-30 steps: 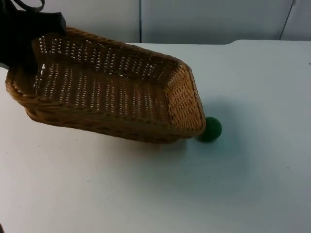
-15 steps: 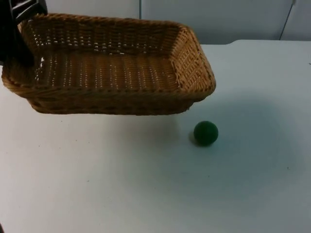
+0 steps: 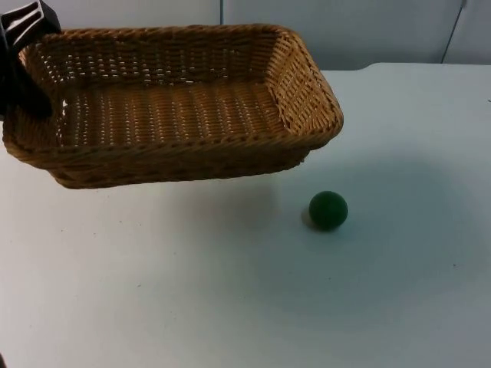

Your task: Pick up the basket with the left hand and place the ball into the basket with the right hand.

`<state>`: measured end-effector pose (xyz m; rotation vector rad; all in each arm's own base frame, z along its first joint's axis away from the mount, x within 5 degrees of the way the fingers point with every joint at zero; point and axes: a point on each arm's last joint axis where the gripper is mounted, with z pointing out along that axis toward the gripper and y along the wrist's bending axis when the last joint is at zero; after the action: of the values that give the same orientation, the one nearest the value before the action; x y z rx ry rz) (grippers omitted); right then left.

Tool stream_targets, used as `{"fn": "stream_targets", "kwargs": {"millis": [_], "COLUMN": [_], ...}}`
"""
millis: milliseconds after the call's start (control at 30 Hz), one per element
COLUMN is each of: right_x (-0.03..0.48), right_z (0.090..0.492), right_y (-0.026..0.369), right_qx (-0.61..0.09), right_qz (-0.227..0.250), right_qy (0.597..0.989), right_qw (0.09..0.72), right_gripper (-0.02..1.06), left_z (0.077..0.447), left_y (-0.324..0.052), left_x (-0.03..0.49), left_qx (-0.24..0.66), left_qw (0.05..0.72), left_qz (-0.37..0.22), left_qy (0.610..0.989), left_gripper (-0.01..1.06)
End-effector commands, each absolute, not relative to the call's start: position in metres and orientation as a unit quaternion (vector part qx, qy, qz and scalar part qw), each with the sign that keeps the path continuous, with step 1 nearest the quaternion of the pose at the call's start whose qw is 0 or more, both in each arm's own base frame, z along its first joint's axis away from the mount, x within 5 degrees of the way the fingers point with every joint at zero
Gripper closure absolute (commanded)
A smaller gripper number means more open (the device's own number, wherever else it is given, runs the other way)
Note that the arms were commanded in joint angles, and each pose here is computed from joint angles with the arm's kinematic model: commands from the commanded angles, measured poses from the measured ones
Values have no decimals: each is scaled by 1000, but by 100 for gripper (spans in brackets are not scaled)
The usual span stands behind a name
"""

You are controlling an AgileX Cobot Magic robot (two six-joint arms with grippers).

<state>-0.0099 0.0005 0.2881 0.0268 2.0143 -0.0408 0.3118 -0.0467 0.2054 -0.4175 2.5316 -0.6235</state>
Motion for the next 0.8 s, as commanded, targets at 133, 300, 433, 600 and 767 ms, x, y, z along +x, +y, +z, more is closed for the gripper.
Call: {"fn": "stream_targets", "kwargs": {"millis": [133,300,433,600,767], "right_x": [-10,-10,-10,-10,-10], "right_z": [288,288,288,288,288], "right_y": [0,0,0,0,0], "right_qx": [11,11,11,11,11], "right_qz": [-20,-20,-20,-20,-20], "right_qy": [844,844,844,844,844], "right_qw": [536,536,536,536,536], "right_gripper": [105,105,105,105,105], "left_z": [212,212,212,211,211], "left_y": [-46,-46,-46,-46,-46], "left_x": [312,312,312,312,312], "left_qx": [-170,-170,-170,-169,-169], "left_qw": [259,259,259,259,259], "left_qz": [-240,-240,-240,-239,-239], "left_qy": [920,920,920,921,921], "left_gripper": [105,105,105,105,105]}}
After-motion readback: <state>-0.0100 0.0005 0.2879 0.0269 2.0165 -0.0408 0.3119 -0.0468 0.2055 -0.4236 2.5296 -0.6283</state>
